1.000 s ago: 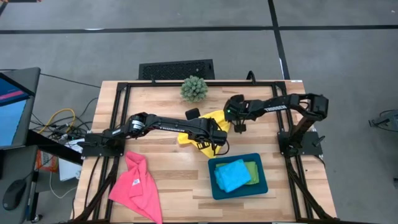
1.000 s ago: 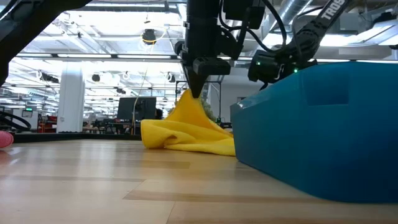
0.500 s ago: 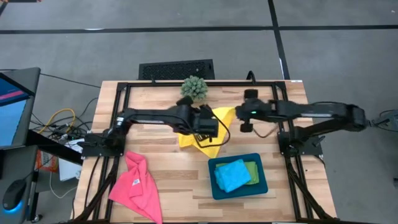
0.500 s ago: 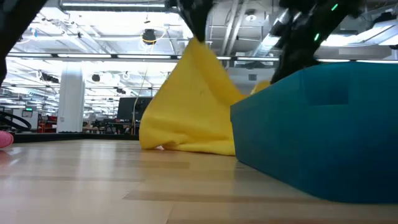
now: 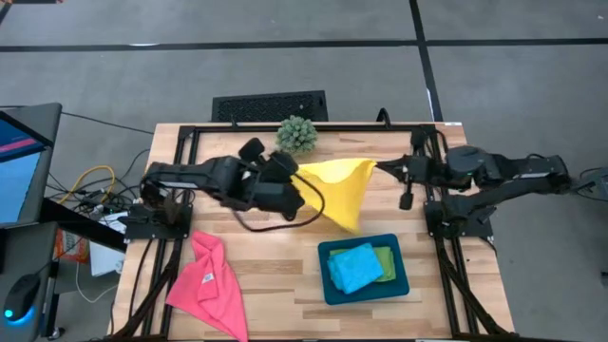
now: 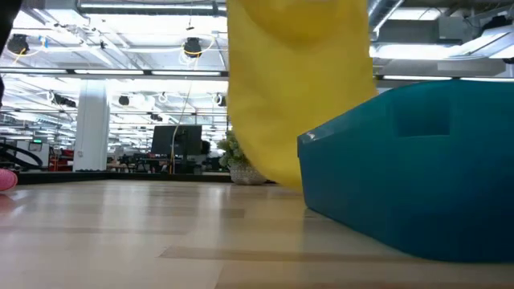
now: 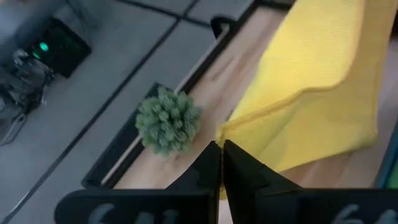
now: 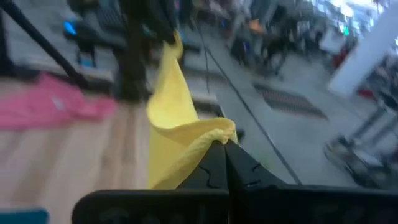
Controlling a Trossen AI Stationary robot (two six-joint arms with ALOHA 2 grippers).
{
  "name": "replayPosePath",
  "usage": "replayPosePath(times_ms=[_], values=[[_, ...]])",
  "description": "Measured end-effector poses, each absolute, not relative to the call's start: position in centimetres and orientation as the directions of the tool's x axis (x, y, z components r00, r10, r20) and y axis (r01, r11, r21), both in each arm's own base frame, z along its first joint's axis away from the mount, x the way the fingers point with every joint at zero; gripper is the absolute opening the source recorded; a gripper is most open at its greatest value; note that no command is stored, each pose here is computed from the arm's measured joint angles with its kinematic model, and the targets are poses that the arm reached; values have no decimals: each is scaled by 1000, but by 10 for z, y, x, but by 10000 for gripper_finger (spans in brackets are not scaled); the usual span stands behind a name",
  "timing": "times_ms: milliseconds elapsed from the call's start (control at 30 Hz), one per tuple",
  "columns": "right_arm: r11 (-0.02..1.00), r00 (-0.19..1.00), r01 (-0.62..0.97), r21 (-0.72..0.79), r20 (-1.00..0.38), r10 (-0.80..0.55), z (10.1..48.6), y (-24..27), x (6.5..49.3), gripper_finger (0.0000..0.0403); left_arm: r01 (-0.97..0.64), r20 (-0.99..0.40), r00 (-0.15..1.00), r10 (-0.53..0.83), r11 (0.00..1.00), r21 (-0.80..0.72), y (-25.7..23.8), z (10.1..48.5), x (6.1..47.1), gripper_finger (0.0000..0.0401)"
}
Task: Fold microfiber towels
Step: Fold the yellow microfiber towel
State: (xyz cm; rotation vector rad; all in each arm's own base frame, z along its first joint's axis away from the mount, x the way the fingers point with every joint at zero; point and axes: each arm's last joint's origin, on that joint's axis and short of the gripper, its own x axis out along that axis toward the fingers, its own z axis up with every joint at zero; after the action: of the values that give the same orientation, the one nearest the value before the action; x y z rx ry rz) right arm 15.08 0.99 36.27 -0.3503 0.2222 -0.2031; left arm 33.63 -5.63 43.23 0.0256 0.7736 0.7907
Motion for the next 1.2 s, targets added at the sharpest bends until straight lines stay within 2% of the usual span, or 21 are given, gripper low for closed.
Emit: replayPosePath(times_ms=[167,300,567,700,933,1033,1200], values=[[933,979,111,-341,-123,-162,378,20,147,1,-665,-532,500,683,696,270,-68,452,314,4],[938,986,89,-335,-103,-131,381,26,152,0,-683,-525,513,679,694,229,-72,454,307,4],[950,984,42,-308,-151,-93,370,41,182,0,-692,-590,412,694,660,293,-77,408,319,4],[954,979,17,-299,-189,-77,360,50,200,0,-695,-603,401,689,658,290,-84,396,316,4],[936,989,5,-352,-140,-58,357,60,221,0,-773,-565,424,708,608,182,-86,394,270,4],[937,990,28,-349,-117,-73,356,58,230,0,-809,-547,423,723,572,131,-82,386,245,4],[943,997,-7,-334,-79,-20,349,50,255,0,-850,-554,379,742,515,108,-73,360,220,4]])
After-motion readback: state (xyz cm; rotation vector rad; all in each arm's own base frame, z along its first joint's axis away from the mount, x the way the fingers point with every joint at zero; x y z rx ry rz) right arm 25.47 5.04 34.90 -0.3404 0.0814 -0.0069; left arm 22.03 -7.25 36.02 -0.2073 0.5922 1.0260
